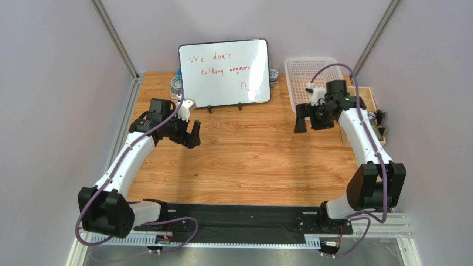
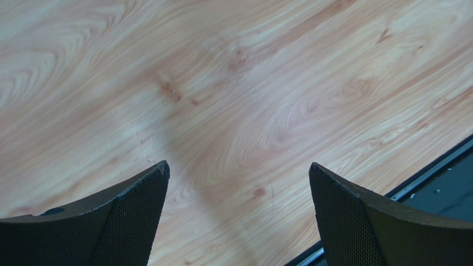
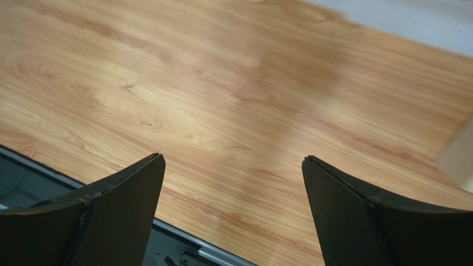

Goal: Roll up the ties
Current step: Reset both arms

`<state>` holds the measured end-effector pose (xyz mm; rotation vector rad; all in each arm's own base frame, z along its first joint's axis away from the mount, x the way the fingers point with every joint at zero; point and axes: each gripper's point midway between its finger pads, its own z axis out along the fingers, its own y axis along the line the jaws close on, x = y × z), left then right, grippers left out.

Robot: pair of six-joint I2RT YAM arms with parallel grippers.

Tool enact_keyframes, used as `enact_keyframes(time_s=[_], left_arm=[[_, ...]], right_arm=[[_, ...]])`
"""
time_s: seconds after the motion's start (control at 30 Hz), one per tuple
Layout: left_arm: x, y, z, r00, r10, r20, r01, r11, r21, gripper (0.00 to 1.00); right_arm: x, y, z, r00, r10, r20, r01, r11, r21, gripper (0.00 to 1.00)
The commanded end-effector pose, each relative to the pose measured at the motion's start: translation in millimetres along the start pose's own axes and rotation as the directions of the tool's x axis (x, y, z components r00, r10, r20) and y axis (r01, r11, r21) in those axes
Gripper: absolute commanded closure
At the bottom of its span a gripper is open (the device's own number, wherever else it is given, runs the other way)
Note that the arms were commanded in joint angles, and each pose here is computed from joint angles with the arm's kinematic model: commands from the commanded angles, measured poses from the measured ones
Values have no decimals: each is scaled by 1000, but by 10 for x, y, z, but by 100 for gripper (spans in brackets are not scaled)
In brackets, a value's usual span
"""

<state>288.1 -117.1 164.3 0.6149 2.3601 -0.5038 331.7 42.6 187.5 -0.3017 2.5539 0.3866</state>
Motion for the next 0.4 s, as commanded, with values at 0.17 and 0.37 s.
enact_keyframes(time_s=[0.17,0.37], left_arm=[[343,280,-203,997,-51,-51,39,976,-213,1],[316,302,-210,998,-50,-40,40,974,-223,1]], right_arm=[[577,508,396,998,11,-66,-18,994,-107,0],[711,514,368,997,2,-80,-9,995,-96,0]])
